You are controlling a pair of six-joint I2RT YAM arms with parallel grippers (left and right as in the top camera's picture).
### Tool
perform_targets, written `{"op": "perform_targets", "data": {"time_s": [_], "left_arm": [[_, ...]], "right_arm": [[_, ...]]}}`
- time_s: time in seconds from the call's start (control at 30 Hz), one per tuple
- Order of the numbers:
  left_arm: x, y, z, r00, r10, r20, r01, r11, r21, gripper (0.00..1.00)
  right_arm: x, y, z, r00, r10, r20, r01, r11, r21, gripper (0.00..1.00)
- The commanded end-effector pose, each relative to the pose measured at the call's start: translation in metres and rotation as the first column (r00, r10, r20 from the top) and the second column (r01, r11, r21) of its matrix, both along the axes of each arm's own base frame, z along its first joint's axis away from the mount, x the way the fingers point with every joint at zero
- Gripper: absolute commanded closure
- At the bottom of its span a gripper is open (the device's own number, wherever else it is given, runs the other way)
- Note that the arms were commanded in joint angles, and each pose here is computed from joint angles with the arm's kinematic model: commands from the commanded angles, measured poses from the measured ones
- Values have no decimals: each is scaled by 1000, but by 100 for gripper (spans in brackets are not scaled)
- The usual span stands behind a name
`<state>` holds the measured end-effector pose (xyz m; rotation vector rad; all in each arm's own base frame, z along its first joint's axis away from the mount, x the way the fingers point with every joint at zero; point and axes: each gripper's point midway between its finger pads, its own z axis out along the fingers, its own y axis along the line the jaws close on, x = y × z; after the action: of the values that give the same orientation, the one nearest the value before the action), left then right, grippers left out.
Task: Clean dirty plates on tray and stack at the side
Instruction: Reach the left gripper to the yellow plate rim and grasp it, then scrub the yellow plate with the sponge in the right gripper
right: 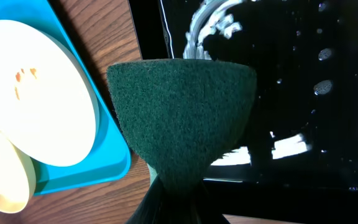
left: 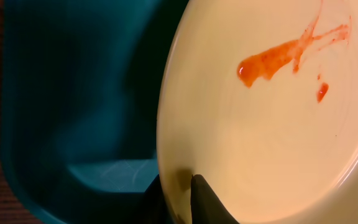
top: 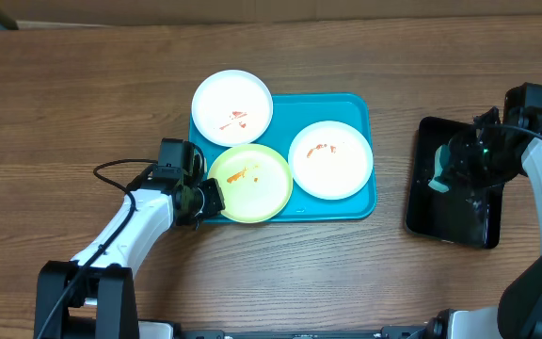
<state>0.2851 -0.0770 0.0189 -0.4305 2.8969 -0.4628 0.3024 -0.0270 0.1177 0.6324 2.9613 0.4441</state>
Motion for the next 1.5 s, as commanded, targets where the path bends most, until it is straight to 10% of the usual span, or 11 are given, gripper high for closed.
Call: {"op": "perform_targets", "data": {"time_s": [0.0, 0.53, 0.77, 0.97, 1.47], "left_arm": [[0, -2, -1, 1000, -6, 0, 6, 1000, -2, 88], [-1, -1, -1, 1000, -9, -3, 9, 1000, 2, 96], [0, -1, -1, 1000, -8, -1, 8, 1000, 2, 96], [-1, -3, -1, 1000, -11, -3, 11, 1000, -6, 96], [-3, -3, -1, 1000, -12, -11, 12, 1000, -7, 96]], "right_arm": [[5, 0, 10, 999, 7, 39, -7, 1000, 0, 96], [29, 37, 48, 982, 127, 143, -129, 992, 3, 96], [27, 126, 89, 871, 387, 303, -445, 883, 151, 96], [7, 212, 81, 743, 578, 337, -643, 756, 122, 96], [-20, 355, 14, 684, 675, 275, -721, 684, 115, 96]]}}
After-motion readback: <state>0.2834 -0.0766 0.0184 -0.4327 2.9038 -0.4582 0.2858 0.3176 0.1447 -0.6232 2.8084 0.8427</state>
